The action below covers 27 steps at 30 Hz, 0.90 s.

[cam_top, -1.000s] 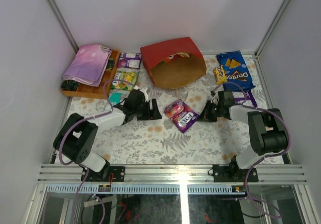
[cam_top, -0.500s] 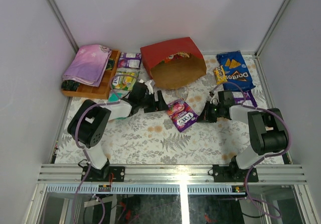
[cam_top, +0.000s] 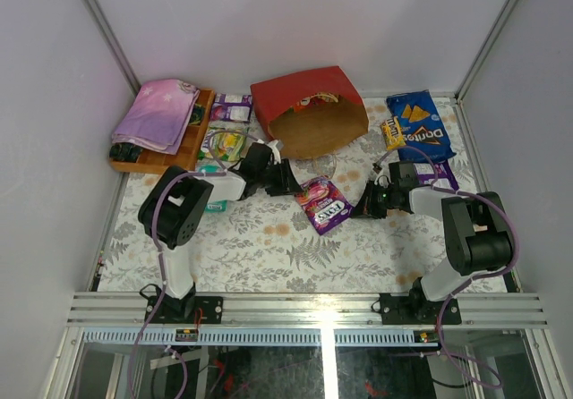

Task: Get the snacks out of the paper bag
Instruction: Adjust the snack at the center of the board.

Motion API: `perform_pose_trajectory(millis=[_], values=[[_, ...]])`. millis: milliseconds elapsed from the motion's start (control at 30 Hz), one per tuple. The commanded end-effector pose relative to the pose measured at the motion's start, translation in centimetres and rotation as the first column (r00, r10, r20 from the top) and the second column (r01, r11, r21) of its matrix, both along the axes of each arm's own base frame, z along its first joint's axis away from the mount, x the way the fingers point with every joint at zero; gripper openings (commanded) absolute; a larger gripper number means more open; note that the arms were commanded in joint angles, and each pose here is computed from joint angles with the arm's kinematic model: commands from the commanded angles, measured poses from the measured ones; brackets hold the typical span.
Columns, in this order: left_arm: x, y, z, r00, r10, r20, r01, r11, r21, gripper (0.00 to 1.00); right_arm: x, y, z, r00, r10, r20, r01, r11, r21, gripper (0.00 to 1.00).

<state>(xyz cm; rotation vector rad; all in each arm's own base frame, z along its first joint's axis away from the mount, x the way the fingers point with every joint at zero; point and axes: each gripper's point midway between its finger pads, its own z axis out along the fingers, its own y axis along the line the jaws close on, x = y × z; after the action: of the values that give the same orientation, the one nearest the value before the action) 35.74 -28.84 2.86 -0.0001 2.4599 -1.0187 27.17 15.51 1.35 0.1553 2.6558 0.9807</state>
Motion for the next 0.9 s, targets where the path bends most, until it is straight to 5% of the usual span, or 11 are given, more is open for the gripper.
perform_pose_trajectory(millis=[0,267,433,667,867], values=[[0.1,-0.5,-0.8,1.000,0.017,-0.009,-0.017,1.000,0.023,0.38,0.4,0.5,0.4,0.999,0.024,0.025,-0.025,0.999,0.036,0.00],[0.1,-0.2,-0.3,1.000,0.024,-0.003,-0.024,0.999,0.033,0.17,0.5,0.6,0.7,0.999,0.026,0.035,-0.028,0.999,0.041,0.00],[0.1,0.2,0.9,0.999,0.033,0.018,-0.034,0.998,0.046,0.00,0.5,0.4,1.4,0.998,0.019,0.058,-0.021,0.999,0.036,0.14],[-1.6,2.4,2.5,0.996,0.079,0.041,-0.083,0.993,0.087,0.00,0.8,-0.6,2.6,0.992,-0.029,0.119,0.032,0.999,-0.017,0.81],[-2.6,5.2,6.3,0.979,0.174,0.104,-0.181,0.981,0.069,0.00,2.3,-1.3,5.8,0.967,-0.089,0.239,0.099,0.995,-0.031,0.95]])
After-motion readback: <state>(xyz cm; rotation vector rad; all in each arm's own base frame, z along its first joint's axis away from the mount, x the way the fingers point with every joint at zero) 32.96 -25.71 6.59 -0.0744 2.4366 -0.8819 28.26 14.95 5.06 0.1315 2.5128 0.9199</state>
